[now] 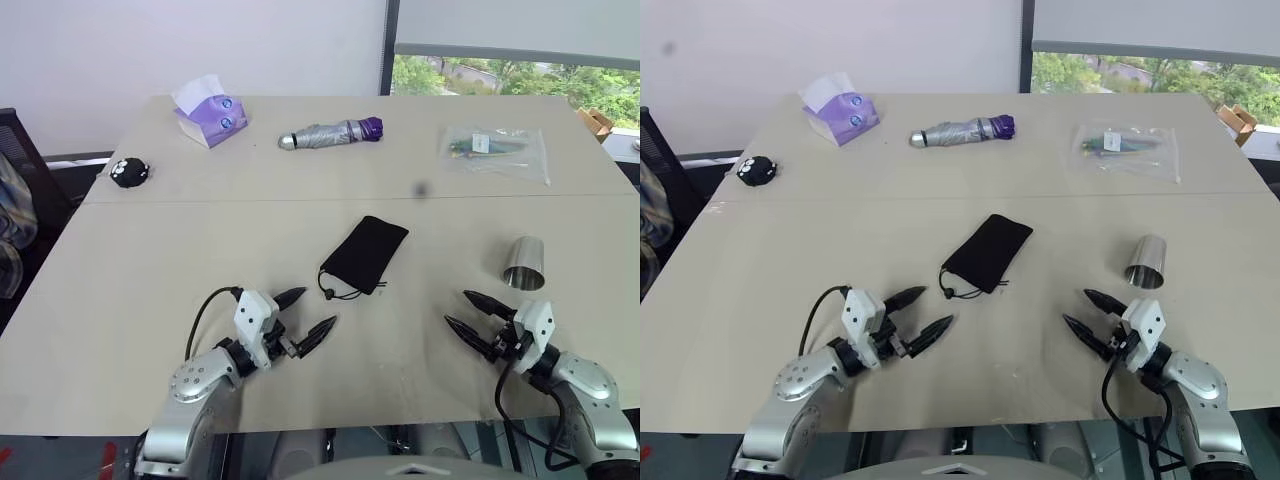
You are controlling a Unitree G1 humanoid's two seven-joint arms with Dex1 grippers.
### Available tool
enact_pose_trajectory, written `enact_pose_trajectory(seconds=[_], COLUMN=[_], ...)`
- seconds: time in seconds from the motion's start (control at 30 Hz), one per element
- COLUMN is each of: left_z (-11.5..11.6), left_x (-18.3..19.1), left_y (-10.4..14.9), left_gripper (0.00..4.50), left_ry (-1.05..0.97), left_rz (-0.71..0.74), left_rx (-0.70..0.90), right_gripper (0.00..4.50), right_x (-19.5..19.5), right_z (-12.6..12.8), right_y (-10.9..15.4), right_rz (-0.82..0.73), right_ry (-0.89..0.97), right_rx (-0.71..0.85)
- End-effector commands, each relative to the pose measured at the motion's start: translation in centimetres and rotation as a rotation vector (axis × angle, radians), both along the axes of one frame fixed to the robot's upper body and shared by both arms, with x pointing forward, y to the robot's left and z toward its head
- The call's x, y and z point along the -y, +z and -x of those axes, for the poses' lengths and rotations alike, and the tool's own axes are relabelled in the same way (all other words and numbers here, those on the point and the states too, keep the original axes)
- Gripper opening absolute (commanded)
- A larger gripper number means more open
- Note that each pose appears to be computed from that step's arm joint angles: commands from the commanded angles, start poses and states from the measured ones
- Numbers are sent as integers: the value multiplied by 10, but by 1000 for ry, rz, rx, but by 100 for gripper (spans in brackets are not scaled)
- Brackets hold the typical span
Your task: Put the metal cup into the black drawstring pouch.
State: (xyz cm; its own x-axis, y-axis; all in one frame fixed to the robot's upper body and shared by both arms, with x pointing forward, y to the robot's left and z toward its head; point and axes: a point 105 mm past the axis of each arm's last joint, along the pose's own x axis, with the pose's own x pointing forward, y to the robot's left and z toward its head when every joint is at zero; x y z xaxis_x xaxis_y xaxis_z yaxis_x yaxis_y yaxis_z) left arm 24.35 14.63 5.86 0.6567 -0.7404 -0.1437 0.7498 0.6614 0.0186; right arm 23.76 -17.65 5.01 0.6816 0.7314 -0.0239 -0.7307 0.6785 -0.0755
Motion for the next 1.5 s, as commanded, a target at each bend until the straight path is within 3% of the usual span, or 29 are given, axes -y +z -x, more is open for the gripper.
enact_pose_trajectory(seconds=[0.03,0.27,0.53,0.83,1.27,1.3,1.37,1.47,1.5], left_z=[-4,-34,-58,-80,-100,-100,-99,-102,-102], left_x=[-12,-12,10,29,33,34,34,35,35], left_y=[1,30,42,56,52,50,48,50,51], left_gripper=[450,450,450,450,450,397,334,334,311], left_ry=[-95,-288,-458,-498,-496,-506,-523,-510,-507], left_rz=[-121,-254,-342,-390,-446,-455,-468,-457,-452], left_rx=[19,122,231,331,352,349,349,361,362], right_gripper=[316,316,316,316,316,327,327,327,327], right_x=[-18,-48,-64,-64,-63,-63,-62,-60,-60], right_z=[9,24,24,25,25,25,24,23,23], right_y=[17,38,46,48,49,49,50,52,52], right_rz=[-70,-122,-107,-102,-101,-100,-98,-100,-100], right_ry=[83,210,222,161,116,113,108,99,98], right_rx=[38,46,71,96,112,113,116,122,123])
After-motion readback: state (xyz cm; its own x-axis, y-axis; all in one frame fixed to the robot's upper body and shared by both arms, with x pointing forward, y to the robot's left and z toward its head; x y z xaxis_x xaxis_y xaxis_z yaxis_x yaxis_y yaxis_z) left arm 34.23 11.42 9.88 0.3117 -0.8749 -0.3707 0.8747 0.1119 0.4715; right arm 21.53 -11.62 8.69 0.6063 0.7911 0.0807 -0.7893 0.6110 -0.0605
